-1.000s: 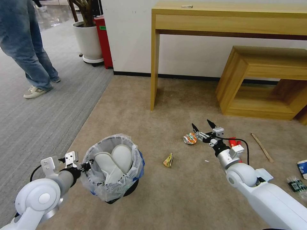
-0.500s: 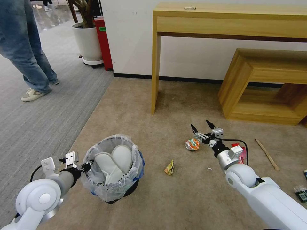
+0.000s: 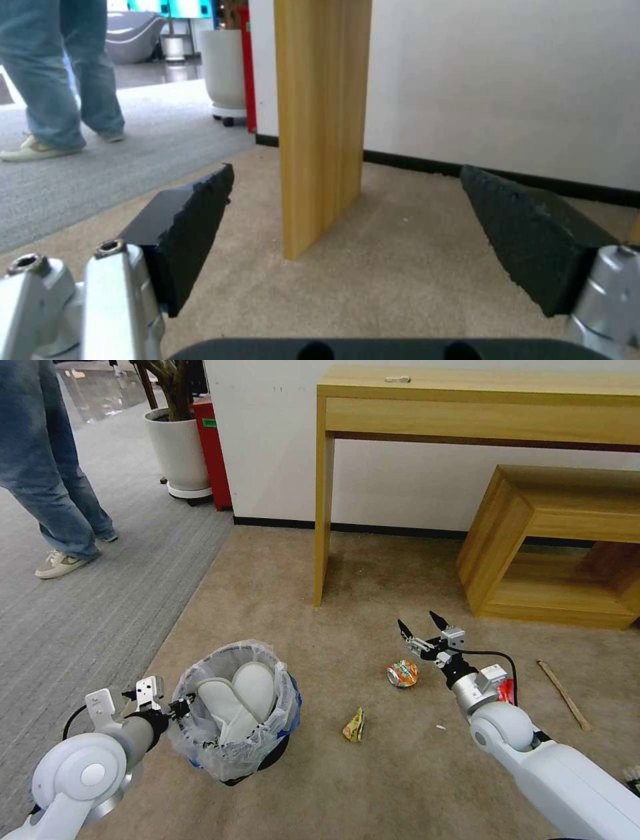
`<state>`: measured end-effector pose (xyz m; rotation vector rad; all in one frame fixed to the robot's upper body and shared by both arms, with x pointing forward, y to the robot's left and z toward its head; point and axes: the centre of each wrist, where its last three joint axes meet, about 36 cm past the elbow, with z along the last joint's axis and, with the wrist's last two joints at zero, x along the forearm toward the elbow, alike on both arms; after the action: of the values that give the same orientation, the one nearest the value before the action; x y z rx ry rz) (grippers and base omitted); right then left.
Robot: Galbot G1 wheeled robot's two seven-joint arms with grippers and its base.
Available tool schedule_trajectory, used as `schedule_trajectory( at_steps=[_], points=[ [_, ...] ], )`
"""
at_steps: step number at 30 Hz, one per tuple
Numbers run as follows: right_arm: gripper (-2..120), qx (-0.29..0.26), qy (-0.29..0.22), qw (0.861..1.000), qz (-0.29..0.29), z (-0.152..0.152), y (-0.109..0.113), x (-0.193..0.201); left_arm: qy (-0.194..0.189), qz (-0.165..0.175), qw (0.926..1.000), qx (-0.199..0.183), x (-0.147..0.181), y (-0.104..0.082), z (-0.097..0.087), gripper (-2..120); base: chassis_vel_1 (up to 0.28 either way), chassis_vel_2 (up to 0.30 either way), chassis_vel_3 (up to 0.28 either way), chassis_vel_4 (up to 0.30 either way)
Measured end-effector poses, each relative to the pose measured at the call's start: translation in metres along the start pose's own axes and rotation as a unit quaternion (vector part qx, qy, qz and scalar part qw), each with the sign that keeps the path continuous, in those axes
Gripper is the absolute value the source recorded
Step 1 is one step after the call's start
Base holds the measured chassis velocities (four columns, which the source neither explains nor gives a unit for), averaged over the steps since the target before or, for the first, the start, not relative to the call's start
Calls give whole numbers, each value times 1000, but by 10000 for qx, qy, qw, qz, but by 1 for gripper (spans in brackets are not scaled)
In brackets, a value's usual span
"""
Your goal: Pick up the trash bin and place the garbage on the floor into it.
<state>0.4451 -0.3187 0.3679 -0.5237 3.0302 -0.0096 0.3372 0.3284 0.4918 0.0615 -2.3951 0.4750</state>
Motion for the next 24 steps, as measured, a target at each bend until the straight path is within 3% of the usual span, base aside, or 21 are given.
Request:
schedule_trajectory(
  at_steps=[9, 13, 24],
  points=[
    [89, -37, -26, 9999, -123, 0, 0, 2, 3, -4, 10000, 4, 0, 0, 1, 1, -59, 66, 67, -67],
    [98, -152, 22, 9994, -315, -3, 0, 7, 10, -17, 10000, 5, -1, 0, 1, 1, -17, 6, 10, -15],
    [100, -634, 700, 9947, -410, -36, 11, 30, 18, -25, 10000, -11, -4, 2, 3, 1, 0, 0, 0, 0]
  ],
)
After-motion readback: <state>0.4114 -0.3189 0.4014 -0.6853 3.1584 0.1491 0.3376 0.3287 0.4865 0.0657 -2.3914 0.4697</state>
